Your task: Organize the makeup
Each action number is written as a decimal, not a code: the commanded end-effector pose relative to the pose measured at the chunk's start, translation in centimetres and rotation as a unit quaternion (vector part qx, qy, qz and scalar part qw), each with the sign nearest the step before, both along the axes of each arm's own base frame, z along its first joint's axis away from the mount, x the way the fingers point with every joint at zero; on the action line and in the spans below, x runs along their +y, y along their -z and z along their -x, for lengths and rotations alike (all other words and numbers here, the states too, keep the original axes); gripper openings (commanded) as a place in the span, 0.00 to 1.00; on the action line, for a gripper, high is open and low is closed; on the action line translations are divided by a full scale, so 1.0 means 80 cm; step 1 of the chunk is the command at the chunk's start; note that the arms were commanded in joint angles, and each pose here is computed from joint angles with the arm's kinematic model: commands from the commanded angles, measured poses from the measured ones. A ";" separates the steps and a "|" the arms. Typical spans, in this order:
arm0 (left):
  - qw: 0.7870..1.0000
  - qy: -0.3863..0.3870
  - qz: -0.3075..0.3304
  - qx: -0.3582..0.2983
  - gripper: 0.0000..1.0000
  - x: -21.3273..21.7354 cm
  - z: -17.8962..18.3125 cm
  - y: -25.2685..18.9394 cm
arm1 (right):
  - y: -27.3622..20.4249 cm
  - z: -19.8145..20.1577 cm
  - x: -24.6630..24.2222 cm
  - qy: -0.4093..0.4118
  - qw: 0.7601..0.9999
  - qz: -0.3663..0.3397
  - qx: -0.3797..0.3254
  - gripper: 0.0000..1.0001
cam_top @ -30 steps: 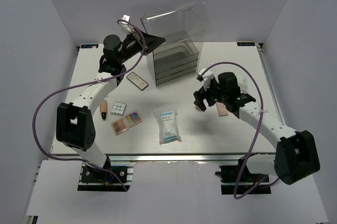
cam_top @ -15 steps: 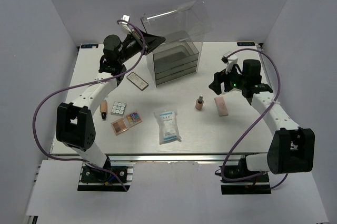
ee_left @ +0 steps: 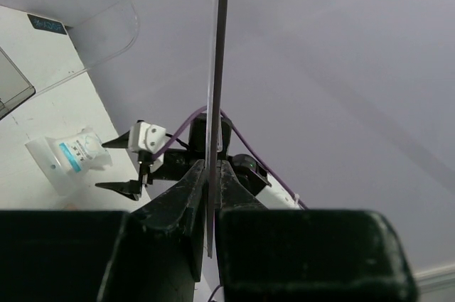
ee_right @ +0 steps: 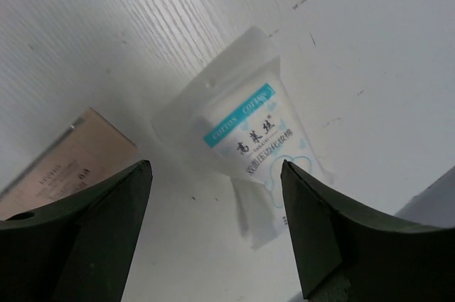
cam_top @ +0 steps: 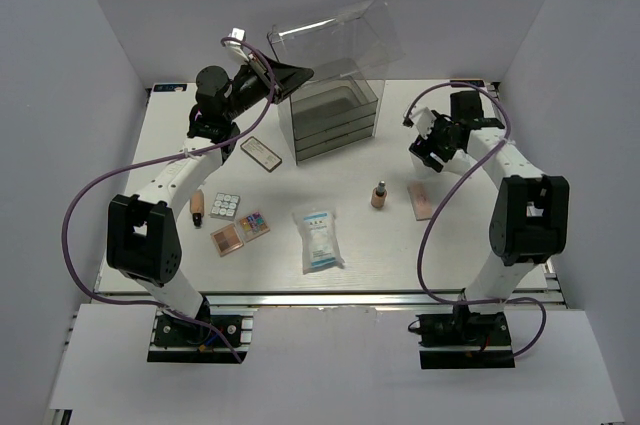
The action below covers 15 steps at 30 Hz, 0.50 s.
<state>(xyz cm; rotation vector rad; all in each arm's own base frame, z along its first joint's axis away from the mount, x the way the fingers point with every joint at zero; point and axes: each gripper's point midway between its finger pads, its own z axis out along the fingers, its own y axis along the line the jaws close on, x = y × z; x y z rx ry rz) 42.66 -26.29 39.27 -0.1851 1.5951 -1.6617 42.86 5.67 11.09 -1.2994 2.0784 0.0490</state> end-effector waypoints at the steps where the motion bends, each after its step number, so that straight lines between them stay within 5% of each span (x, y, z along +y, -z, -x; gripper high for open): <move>1: 0.999 -0.010 0.016 -0.034 0.06 0.007 0.006 -0.035 | -0.011 -0.017 -0.034 -0.032 0.995 0.099 -0.010 0.78; 15: 1.000 -0.006 0.014 -0.025 0.06 0.007 0.006 -0.026 | 0.054 -0.028 -0.068 -0.067 0.978 0.195 0.042 0.69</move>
